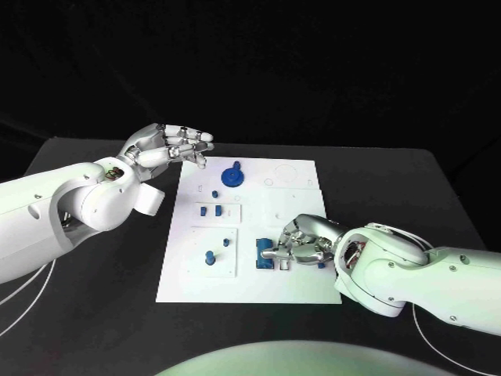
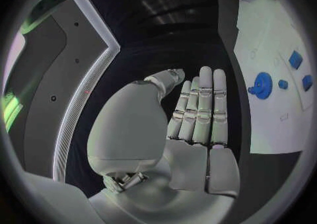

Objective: Assemble the parts on the task board

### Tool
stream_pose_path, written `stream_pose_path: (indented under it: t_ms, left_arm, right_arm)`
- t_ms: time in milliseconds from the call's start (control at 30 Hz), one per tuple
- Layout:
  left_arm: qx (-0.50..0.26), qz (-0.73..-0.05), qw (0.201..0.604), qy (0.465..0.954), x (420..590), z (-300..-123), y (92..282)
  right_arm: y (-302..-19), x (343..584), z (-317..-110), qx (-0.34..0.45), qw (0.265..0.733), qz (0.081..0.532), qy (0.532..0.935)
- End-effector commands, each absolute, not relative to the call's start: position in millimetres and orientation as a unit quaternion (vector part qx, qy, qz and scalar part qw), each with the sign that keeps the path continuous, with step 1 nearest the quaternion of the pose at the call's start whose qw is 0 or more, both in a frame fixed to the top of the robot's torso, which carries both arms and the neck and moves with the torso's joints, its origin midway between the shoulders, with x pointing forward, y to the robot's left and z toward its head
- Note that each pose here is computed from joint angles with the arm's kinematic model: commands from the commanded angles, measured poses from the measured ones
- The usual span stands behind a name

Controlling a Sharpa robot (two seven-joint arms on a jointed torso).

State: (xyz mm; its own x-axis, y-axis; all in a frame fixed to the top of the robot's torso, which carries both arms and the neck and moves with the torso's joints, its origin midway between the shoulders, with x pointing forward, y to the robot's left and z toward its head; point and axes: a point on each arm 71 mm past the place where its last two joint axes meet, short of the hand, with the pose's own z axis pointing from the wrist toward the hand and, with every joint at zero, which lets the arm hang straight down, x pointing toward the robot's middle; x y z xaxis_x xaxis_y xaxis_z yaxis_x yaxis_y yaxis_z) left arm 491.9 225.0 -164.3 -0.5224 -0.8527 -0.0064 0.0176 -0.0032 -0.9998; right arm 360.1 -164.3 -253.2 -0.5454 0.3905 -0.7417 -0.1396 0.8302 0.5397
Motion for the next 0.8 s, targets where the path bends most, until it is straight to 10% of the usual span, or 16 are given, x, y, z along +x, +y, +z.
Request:
stream_pose_path:
  t_ms: [33,800]
  left_arm:
    - [-0.338,-0.627,0.343,0.613,490.9,-163.6,223.1]
    - [-0.337,-0.628,0.343,0.612,491.3,-163.9,221.7]
  right_arm:
    - [-169.9,359.1,-250.2,0.072,0.484,0.287,0.823]
    - [-167.2,357.9,-249.9,0.046,0.477,0.305,0.823]
